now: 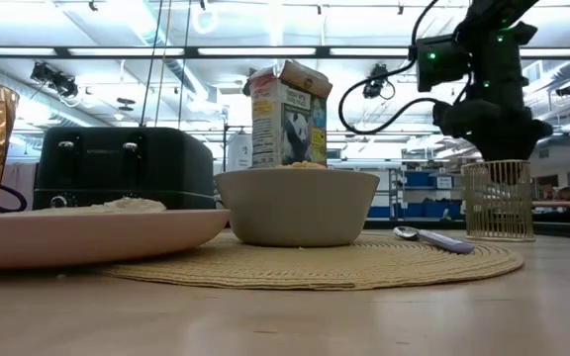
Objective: Arrange a breakfast setting
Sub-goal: Adjust the gold silverware holder, then put the yellow cup on the brown placemat to the top right of the gray bowl
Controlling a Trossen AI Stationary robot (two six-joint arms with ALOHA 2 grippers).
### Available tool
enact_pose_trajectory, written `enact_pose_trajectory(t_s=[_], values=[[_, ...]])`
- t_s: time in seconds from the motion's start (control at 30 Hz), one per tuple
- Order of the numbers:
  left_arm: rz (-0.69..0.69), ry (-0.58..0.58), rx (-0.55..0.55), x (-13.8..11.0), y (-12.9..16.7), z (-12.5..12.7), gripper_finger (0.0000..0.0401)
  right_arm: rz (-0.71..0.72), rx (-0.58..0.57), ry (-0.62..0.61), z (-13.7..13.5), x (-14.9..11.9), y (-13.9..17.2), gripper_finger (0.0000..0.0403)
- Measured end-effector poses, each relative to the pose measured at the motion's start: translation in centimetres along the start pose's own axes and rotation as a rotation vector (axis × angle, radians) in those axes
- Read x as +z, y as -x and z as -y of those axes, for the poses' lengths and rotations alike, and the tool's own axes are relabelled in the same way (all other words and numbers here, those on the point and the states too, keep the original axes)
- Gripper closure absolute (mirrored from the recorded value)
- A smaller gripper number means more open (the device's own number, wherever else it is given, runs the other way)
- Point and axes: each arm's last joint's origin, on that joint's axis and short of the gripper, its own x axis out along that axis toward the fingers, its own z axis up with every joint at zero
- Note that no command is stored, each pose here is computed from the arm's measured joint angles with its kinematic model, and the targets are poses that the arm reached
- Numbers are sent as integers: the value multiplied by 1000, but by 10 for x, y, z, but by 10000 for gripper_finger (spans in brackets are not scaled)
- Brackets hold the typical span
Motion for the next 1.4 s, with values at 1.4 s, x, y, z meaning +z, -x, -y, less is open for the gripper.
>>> enact_pose_trajectory(t_s=[1.4], values=[[-687,591,715,-50,65,-20,243,388,273,179,-28,-45,109,257]])
